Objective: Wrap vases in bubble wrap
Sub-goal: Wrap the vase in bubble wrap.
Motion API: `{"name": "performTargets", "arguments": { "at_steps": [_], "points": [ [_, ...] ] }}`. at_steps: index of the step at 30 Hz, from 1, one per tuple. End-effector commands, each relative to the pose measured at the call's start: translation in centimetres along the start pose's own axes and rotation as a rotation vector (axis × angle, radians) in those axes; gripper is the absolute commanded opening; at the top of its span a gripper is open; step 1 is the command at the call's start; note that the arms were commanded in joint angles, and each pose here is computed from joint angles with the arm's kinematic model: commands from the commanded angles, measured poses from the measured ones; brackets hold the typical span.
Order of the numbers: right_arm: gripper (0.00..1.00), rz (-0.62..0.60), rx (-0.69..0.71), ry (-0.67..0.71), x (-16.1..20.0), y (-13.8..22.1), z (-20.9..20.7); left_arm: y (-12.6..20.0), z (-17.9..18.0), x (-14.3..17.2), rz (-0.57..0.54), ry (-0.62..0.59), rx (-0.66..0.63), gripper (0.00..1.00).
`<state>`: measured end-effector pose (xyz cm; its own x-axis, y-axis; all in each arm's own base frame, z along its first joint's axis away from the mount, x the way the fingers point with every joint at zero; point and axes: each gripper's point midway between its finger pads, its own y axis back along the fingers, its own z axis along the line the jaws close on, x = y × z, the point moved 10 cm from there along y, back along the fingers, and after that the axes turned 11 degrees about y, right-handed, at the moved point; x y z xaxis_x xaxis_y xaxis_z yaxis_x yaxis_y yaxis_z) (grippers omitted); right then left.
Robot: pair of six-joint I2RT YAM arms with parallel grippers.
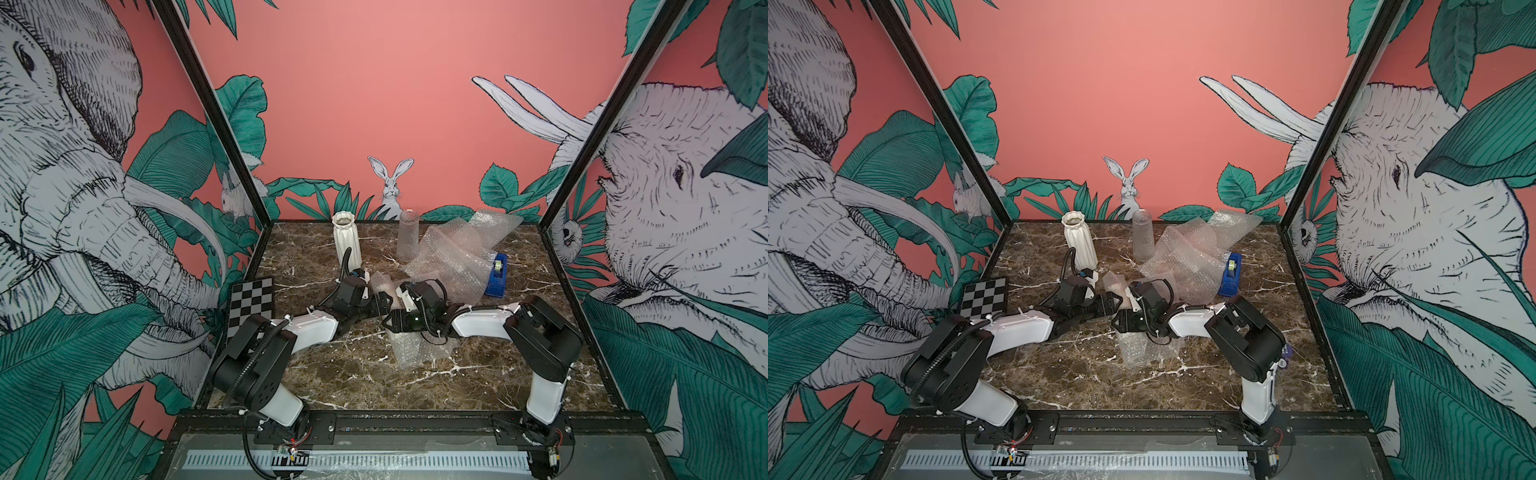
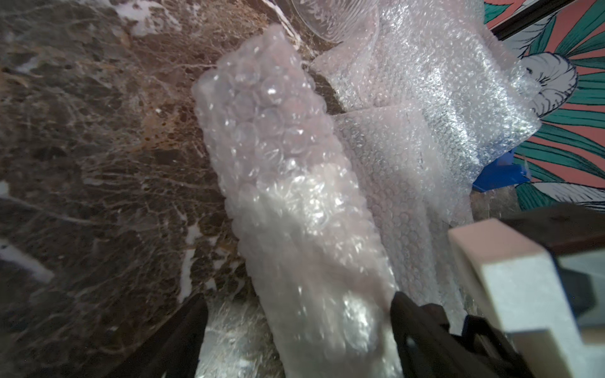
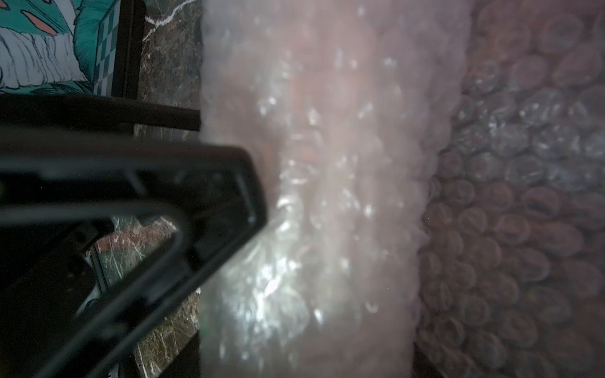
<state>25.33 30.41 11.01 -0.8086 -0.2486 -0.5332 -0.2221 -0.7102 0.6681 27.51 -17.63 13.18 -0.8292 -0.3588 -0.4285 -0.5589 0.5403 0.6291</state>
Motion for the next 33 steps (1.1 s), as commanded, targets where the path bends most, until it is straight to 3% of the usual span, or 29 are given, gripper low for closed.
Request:
{"name": "performTargets", "arguments": {
  "at_steps": [1,15,26,33],
  "points": [
    [0.49,0.059,0.034,0.000,1.7,-0.6,-0.7,-0.3,-0.4,-0.6,-0.011,0.027,0.009,0.86],
    [0.59,0.023,0.060,0.096,1.3,-0.3,0.5,-2.1,1.2,-0.3,0.006,0.098,-0.110,0.67],
    [0.70,0.001,0.084,0.146,1.0,0.6,1.0,-2.3,2.5,0.2,0.005,0.108,-0.207,0.60],
    [0.81,-0.028,0.183,0.185,0.6,3.1,1.3,-2.3,2.6,0.3,0.009,0.105,-0.213,0.60]
  ]
}}
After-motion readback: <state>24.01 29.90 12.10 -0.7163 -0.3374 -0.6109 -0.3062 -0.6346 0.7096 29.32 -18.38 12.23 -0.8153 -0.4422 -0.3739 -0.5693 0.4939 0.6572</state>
